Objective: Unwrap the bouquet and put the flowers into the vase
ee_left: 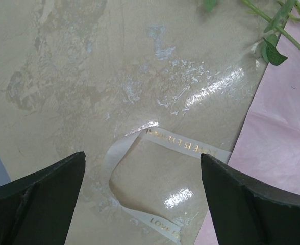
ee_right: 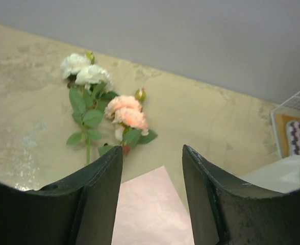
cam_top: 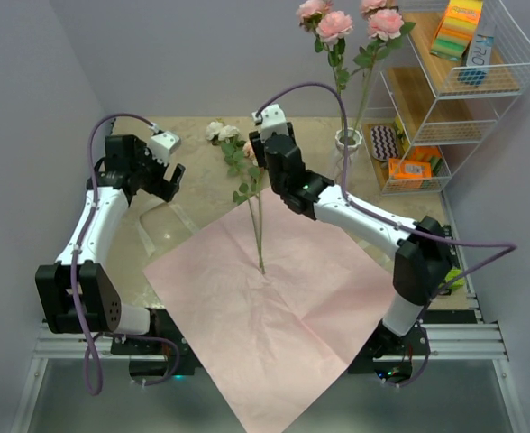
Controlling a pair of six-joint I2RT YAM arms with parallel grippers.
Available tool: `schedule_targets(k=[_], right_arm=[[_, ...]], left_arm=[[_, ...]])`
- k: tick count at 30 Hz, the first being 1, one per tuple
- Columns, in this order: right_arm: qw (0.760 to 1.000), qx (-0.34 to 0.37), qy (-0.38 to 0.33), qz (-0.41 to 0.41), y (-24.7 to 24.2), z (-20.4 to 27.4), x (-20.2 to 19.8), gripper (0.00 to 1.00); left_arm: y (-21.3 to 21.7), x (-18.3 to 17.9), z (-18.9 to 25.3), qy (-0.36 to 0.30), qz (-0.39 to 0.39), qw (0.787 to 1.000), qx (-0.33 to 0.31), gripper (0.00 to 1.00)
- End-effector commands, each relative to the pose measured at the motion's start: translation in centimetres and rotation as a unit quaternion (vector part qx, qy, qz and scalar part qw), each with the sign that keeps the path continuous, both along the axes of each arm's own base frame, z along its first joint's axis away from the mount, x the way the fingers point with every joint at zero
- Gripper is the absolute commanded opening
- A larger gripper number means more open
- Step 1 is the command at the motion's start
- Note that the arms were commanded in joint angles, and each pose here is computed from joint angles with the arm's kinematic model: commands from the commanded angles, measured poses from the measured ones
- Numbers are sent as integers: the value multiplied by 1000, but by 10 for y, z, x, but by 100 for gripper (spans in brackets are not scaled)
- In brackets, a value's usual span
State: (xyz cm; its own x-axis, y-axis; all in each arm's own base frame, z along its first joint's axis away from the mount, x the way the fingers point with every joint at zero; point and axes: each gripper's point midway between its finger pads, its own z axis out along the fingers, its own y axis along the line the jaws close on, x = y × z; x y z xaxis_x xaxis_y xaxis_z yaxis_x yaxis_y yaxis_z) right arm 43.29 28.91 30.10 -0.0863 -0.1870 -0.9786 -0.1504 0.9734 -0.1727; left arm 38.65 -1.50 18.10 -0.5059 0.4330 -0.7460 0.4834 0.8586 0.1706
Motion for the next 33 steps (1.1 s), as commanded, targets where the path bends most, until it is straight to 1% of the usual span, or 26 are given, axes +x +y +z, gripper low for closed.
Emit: schedule_targets(k=[1,2,3,4,5,8,11,13,15,19,22,31,33], right_arm=[[997,34,65,30,26,-43,2,52],[995,23,91,29,33,-70,6,50],[994,27,98,37,40,-73,8,49],[993,22,113,38,43,-86,10,48],[990,14,136,38,48,-109,11,47],[984,15,173,50,59,-144,12,47],[976,30,194,98,75,-161,5,47],[968,28,217,126,87,-178,0,47],[962,16,238,134,91,-194,-1,46],[957,6,259,134,93,-211,0,44],[953,11,274,129,93,-222,3,43],[947,20,299,119,88,-245,5,42],[945,19,303,120,89,-249,4,40]], left_arm=[[6,0,19,-34,6,999,9,99],[7,-1,17,-31,7,999,10,99],[7,-1,16,-29,6,999,11,99],[7,-2,14,-27,6,1000,12,99],[7,-2,13,-27,5,1000,11,99],[7,-3,10,-26,4,1000,13,100],[9,-3,9,-28,10,999,16,99],[11,-2,7,-29,12,999,20,99],[11,-2,5,-27,13,999,21,99],[12,-1,2,-23,15,999,20,99],[11,-1,0,-21,14,999,19,99],[13,-3,-2,-18,15,999,24,100],[12,-3,-2,-18,14,999,24,99]])
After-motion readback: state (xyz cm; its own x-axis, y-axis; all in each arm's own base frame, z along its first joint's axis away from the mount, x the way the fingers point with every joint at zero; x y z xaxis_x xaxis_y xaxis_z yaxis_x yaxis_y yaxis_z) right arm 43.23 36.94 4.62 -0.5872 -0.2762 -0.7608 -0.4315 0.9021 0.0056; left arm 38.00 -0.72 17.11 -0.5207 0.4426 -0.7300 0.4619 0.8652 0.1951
